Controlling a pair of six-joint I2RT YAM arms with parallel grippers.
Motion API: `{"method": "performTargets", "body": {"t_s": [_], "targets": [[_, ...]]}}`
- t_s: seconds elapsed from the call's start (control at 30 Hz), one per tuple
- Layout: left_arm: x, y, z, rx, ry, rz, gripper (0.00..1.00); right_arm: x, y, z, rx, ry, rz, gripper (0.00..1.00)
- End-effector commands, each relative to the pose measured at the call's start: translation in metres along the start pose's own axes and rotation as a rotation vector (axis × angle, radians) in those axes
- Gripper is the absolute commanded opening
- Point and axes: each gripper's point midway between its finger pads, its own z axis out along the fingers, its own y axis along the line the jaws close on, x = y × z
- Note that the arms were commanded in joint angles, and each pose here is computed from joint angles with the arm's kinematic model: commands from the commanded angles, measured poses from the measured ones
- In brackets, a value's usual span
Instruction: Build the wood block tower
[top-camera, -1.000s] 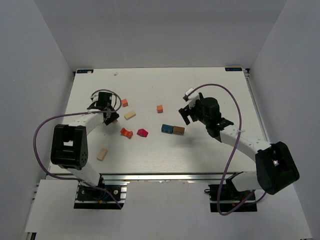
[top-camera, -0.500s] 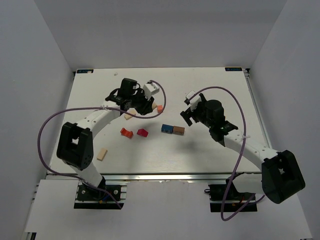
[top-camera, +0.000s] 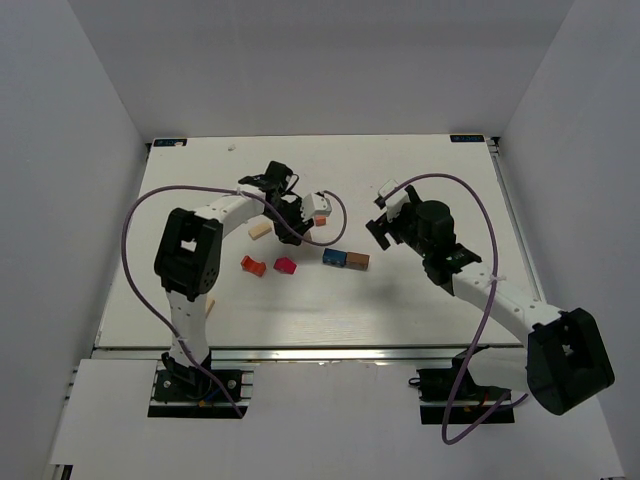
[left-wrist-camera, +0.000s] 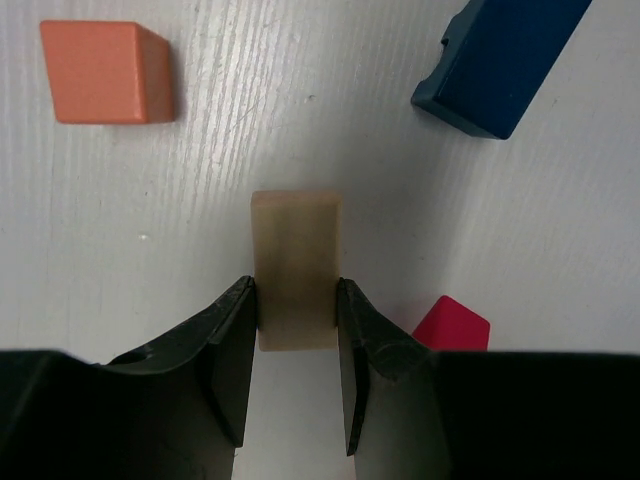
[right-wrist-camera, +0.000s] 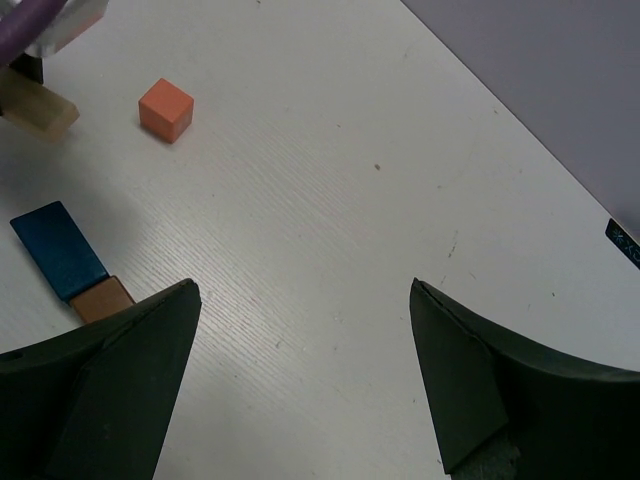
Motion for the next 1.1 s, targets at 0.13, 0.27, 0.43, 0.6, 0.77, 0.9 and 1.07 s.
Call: {"method": "performTargets", "body": {"t_s": [0.13, 0.27, 0.43, 0.6, 0.77, 0.9, 1.07], "targets": [[0.006, 0.007, 0.011, 0.034, 0.058, 0.07, 0.02, 0.0, -0.013, 0.003, 0.055, 0.001, -0.008, 0.89], [0.009, 0.013, 0.02, 0.026, 0.079, 0.043, 0.08, 0.005, -0.012, 0.007, 0.053, 0.022, 0.0, 0.89], [0.006, 0.017, 0.02, 0.014, 0.067, 0.05, 0.22, 0.006, -0.012, 0.008, 0.052, 0.025, 0.0, 0.89], [-0.003, 0.023, 0.011, -0.019, 0.054, 0.065, 0.39, 0.006, -0.011, 0.008, 0.048, 0.026, 0.0, 0.89], [-0.032, 0.024, -0.016, -0.061, -0.027, 0.091, 0.98, 0.006, -0.011, 0.01, 0.044, 0.026, -0.004, 0.89], [-0.056, 0.023, -0.045, -0.13, -0.113, 0.152, 0.98, 0.008, -0.01, 0.011, 0.037, 0.036, -0.001, 0.89], [-0.047, 0.028, -0.066, -0.229, -0.157, 0.148, 0.98, 0.01, -0.011, 0.011, 0.045, 0.047, -0.002, 0.89]]}}
